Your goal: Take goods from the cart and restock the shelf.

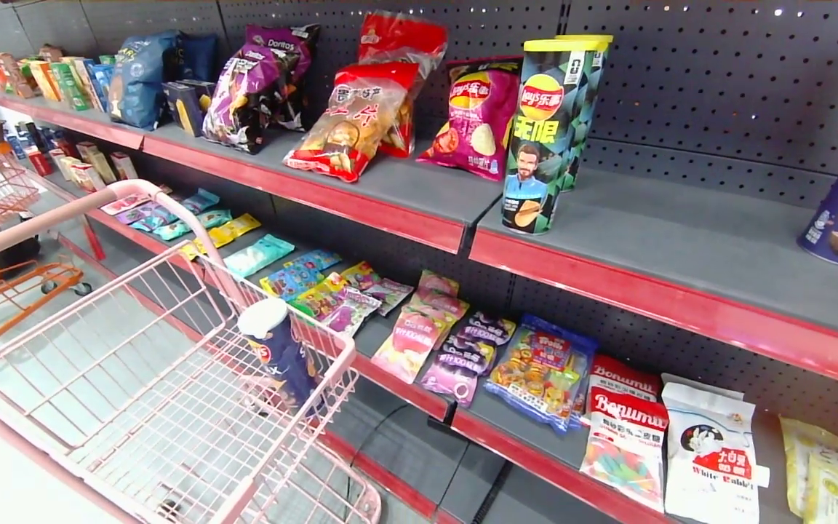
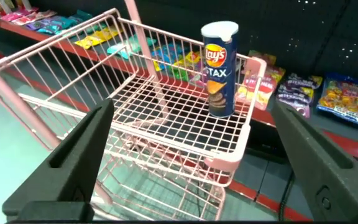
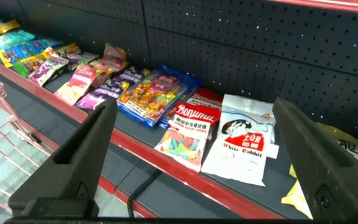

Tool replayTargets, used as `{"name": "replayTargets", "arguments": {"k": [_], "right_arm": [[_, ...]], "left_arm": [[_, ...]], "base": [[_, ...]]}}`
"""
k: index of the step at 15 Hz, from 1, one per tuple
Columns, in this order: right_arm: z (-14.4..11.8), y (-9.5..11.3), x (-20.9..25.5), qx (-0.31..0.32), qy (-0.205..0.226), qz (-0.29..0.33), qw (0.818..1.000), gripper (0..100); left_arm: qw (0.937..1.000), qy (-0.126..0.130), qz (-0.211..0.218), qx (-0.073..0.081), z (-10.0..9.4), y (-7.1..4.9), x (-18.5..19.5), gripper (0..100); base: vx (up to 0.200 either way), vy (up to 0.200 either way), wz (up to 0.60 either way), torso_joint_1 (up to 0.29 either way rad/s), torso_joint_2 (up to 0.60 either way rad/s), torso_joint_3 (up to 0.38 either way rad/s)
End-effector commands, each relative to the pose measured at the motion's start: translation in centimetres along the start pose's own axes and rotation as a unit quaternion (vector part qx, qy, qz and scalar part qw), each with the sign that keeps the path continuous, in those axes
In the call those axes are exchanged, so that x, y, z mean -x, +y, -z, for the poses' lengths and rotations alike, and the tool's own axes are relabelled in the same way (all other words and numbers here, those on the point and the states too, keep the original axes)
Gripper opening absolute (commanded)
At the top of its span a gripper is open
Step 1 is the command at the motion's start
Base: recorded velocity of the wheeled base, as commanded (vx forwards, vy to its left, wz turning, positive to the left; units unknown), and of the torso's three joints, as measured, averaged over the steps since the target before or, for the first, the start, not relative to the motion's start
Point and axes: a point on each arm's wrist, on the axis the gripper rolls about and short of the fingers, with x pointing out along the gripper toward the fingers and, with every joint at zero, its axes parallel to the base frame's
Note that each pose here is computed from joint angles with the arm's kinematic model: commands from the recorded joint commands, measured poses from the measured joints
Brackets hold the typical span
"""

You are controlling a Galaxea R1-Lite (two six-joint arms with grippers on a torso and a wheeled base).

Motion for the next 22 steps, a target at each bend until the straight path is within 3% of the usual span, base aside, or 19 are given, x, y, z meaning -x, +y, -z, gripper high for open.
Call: {"name": "replayTargets", "arguments": {"k": [1,3,4,5,6,7,8,9,10,11,14,15,17,18,21,22], "right_arm": [[0.0,0.0,0.0,0.0,0.001,0.0,1.0,100],[0.0,0.0,0.0,0.0,0.001,0.0,1.0,100],[0.0,0.0,0.0,0.0,0.001,0.001,1.0,100],[0.0,0.0,0.0,0.001,0.001,0.0,1.0,100],[0.0,0.0,0.0,0.001,0.001,0.0,1.0,100],[0.0,0.0,0.0,0.001,0.001,0.0,1.0,100],[0.0,0.0,0.0,0.0,0.001,0.0,1.0,100],[0.0,0.0,0.0,0.001,0.001,0.0,1.0,100],[0.0,0.0,0.0,0.001,0.001,0.0,1.0,100],[0.0,0.0,0.0,0.001,0.001,0.0,1.0,100],[0.0,0.0,0.0,0.001,0.001,0.0,1.0,100],[0.0,0.0,0.0,0.001,0.001,0.0,1.0,100],[0.0,0.0,0.0,0.001,0.001,0.0,1.0,100],[0.0,0.0,0.0,0.001,0.001,0.0,1.0,100],[0.0,0.0,0.0,0.001,0.001,0.0,1.0,100],[0.0,0.0,0.0,0.001,0.001,0.0,1.0,100]], "left_arm": [[1.0,0.0,-0.001,-0.003,0.0,0.0,0.0,100],[0.9997,-0.025,0.001,-0.001,-2.0,0.0,0.3,100],[0.9988,-0.039,0.006,0.028,-8.2,0.0,0.0,100],[0.995,-0.057,0.001,0.082,-15.4,0.0,-1.5,100],[0.9961,-0.031,-0.004,0.083,-16.7,0.1,-3.6,100],[0.9966,0.006,-0.003,0.082,-16.2,0.1,-5.4,100],[0.9932,0.077,0.001,0.088,-14.1,0.1,-9.5,100],[0.9907,0.087,-0.003,0.104,-13.1,0.1,-13.4,100],[0.9902,0.08,0.004,0.114,-12.3,0.2,-16.8,100],[0.9892,0.089,0.024,0.114,-11.0,0.4,-19.3,100],[0.9803,0.165,0.07,0.082,-6.2,1.5,-24.0,100],[0.9783,0.173,0.083,0.078,-5.5,1.5,-24.5,100],[0.9695,0.2,0.13,0.056,-3.5,1.4,-25.0,100],[0.961,0.23,0.146,0.044,-1.8,1.4,-25.8,100],[0.9555,0.237,0.17,0.043,0.1,1.3,-27.3,100],[0.9581,0.225,0.173,0.037,0.2,1.3,-27.9,100]], "base": [[0.0,0.0,0.0,-0.027,0.09,0.056],[0.0,0.0,0.0,0.0,0.0,0.0],[0.0,0.0,0.0,0.0,0.0,0.0],[0.0,0.0,0.0,0.0,0.0,0.0],[0.0,0.0,0.0,0.0,0.0,0.0],[0.0,0.0,0.0,0.0,0.0,0.0],[0.0,0.0,0.0,0.0,0.0,0.0],[0.0,0.0,0.0,0.0,0.0,0.0],[0.0,0.0,0.0,0.0,0.0,0.0],[0.0,0.0,0.0,0.0,0.0,0.0],[0.0,0.0,0.0,0.0,0.0,0.0],[0.0,0.0,0.0,0.0,0.0,0.0],[0.0,0.0,0.0,0.0,0.0,0.0],[0.0,0.0,0.0,0.0,0.0,0.0],[0.0,0.0,0.0,0.0,0.0,0.0],[0.0,0.0,0.0,0.0,0.0,0.0]]}}
